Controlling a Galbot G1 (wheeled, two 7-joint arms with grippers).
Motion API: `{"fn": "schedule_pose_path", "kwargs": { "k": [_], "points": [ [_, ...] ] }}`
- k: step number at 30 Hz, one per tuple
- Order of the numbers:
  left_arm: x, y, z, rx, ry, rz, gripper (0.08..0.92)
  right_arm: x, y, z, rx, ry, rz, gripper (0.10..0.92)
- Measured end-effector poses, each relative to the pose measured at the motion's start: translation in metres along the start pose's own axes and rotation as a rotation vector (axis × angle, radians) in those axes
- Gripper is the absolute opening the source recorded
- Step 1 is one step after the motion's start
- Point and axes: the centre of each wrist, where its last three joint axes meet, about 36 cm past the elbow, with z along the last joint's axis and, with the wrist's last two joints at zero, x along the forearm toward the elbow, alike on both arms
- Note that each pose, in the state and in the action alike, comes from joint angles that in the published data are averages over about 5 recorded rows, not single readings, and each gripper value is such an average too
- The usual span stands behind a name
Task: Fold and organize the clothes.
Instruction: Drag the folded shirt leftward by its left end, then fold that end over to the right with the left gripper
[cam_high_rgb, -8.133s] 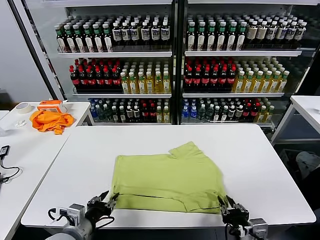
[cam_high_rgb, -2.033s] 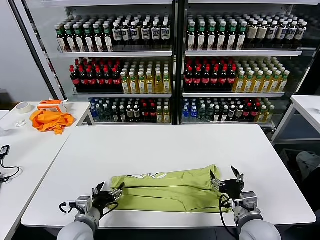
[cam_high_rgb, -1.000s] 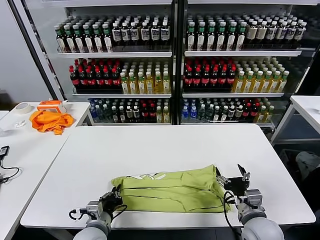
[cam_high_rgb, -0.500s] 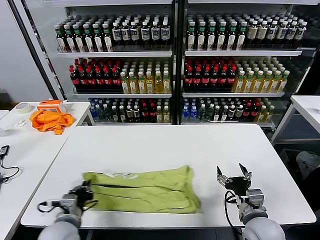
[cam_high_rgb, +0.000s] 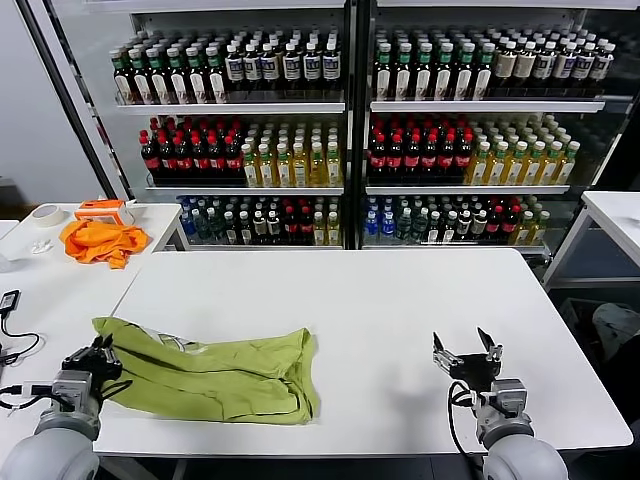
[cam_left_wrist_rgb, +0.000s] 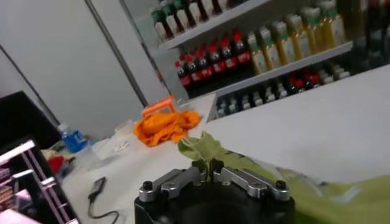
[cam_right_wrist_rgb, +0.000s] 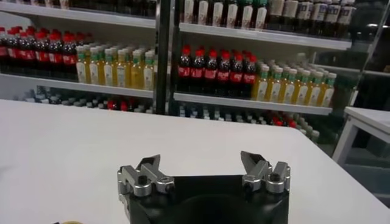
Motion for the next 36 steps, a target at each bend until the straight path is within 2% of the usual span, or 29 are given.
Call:
{"fn": "schedule_pose_path", "kwargs": {
  "k": [4, 11, 18, 28, 36],
  "points": [
    [0.005, -0.023, -0.008, 0.066, -0.012, 0.093, 0.111, 0.001, -0.003, 0.001, 0.002, 0.002, 0.009, 0.823],
    [0.011, -0.073, -0.013, 0.172, -0.003, 0.251, 0.111, 0.004, -0.004, 0.003, 0.003, 0.009, 0.020, 0.823],
    [0.013, -0.115, -0.018, 0.248, 0.011, 0.376, 0.111, 0.005, -0.006, 0.005, 0.003, 0.014, 0.030, 0.823],
    [0.014, -0.147, -0.026, 0.310, 0.021, 0.476, 0.111, 0.004, -0.003, 0.006, 0.009, 0.017, 0.027, 0.823],
    [0.015, -0.164, -0.028, 0.341, 0.035, 0.525, 0.125, 0.004, -0.002, 0.007, 0.012, 0.019, 0.024, 0.823]
  ]
}}
